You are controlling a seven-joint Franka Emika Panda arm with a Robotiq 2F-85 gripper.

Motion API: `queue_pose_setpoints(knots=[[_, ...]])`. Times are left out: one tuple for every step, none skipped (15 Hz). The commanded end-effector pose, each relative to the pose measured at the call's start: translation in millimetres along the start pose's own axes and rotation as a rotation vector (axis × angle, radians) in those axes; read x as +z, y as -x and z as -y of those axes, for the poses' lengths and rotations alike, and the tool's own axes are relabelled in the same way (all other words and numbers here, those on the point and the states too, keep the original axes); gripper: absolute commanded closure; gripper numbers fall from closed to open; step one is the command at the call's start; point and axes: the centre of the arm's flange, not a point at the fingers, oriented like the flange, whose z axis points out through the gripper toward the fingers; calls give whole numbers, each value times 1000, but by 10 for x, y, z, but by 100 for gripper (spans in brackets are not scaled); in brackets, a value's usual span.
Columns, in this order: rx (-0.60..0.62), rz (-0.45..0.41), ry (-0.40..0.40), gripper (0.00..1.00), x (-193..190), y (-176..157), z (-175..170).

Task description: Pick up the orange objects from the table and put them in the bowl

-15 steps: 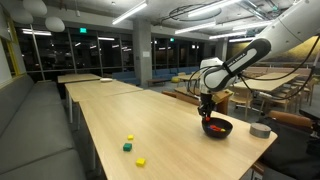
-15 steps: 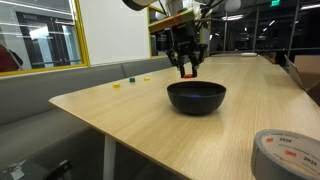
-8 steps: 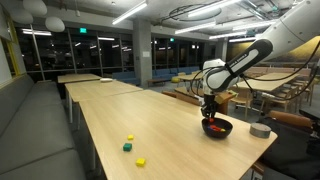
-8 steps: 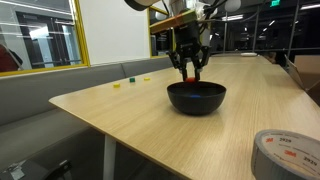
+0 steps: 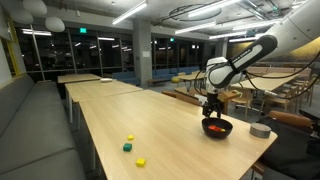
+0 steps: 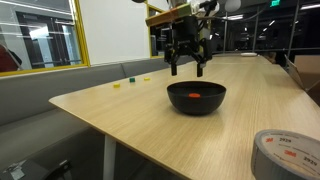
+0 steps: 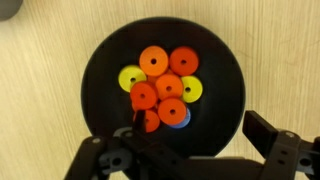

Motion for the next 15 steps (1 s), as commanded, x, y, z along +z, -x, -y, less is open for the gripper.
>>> queue_pose_setpoints(knots=[[32,5,-65,0,-503,623,-36],[31,13,-77,0,-617,795,-37],[34,15,-87,0,-711,937,-28],[33,12,-90,0,-806,1100,-15],[29,9,-94,0,-891,1229,5],[24,4,-96,0,-973,1345,26],[16,-7,-94,0,-1041,1466,62],[12,-19,-95,0,-1107,1573,84],[8,-35,-97,0,-1161,1673,121],[3,-47,-97,0,-1202,1767,140],[-3,-59,-98,0,-1241,1853,167],[-6,-72,-96,0,-1265,1923,194],[-11,-87,-95,0,-1297,2001,202],[-11,-98,-96,0,-1315,2061,220],[-11,-108,-97,0,-1328,2117,229]])
